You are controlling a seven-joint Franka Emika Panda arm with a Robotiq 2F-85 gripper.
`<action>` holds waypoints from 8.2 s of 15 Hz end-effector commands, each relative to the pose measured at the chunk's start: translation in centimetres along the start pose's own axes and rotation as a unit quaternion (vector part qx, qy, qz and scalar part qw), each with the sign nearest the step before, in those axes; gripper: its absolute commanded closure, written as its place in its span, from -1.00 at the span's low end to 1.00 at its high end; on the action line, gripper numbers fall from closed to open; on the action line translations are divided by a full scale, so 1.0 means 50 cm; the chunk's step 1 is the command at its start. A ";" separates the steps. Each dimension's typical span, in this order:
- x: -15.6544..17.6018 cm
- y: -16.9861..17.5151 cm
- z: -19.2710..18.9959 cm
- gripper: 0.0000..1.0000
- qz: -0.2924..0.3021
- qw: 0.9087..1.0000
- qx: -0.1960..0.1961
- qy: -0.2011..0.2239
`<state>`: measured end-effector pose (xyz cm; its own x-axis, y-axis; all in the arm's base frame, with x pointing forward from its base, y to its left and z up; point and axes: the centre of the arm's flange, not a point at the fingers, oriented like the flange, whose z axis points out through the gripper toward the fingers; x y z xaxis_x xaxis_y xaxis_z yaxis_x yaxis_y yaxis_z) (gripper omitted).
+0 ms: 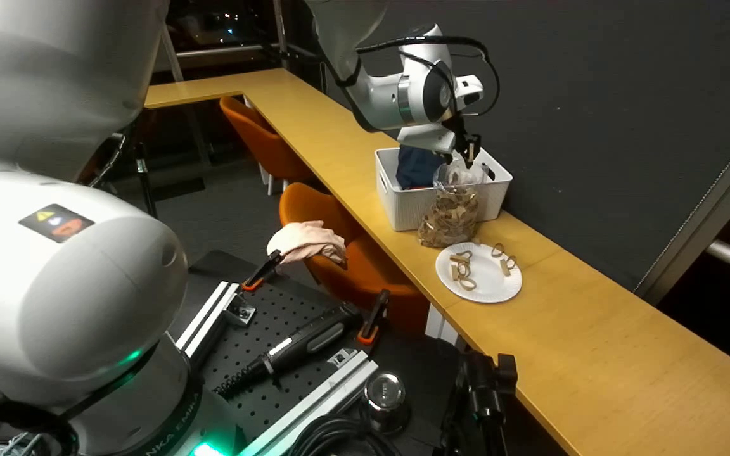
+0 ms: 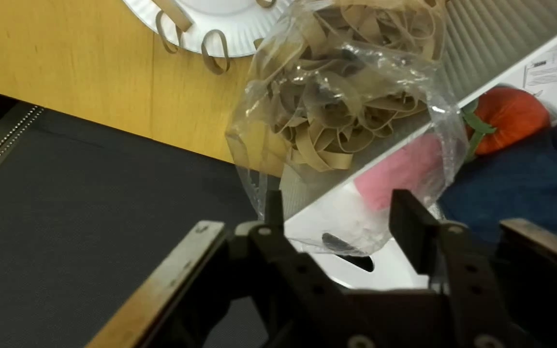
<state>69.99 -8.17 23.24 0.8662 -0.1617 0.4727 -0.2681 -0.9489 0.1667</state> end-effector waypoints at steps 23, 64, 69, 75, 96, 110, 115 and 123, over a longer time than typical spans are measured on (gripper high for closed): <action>-0.243 0.182 0.252 -1.00 0.171 0.977 0.015 -0.123; -0.236 0.151 0.502 0.01 0.305 0.929 0.009 -0.209; -0.227 0.150 0.498 0.75 0.305 0.930 0.011 -0.206; -0.231 0.154 0.468 0.98 0.300 0.931 0.012 -0.208; 0.072 0.162 0.069 0.98 0.250 0.962 0.021 -0.103; 0.066 -0.003 0.031 0.37 0.181 0.978 0.050 -0.090; 0.067 0.009 0.028 -0.13 0.184 0.978 0.043 -0.089; 0.075 0.062 0.000 -1.00 0.193 0.977 0.021 -0.083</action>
<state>74.13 -10.74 23.14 0.7753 -0.5429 0.3227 -0.5570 -0.8286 -0.0561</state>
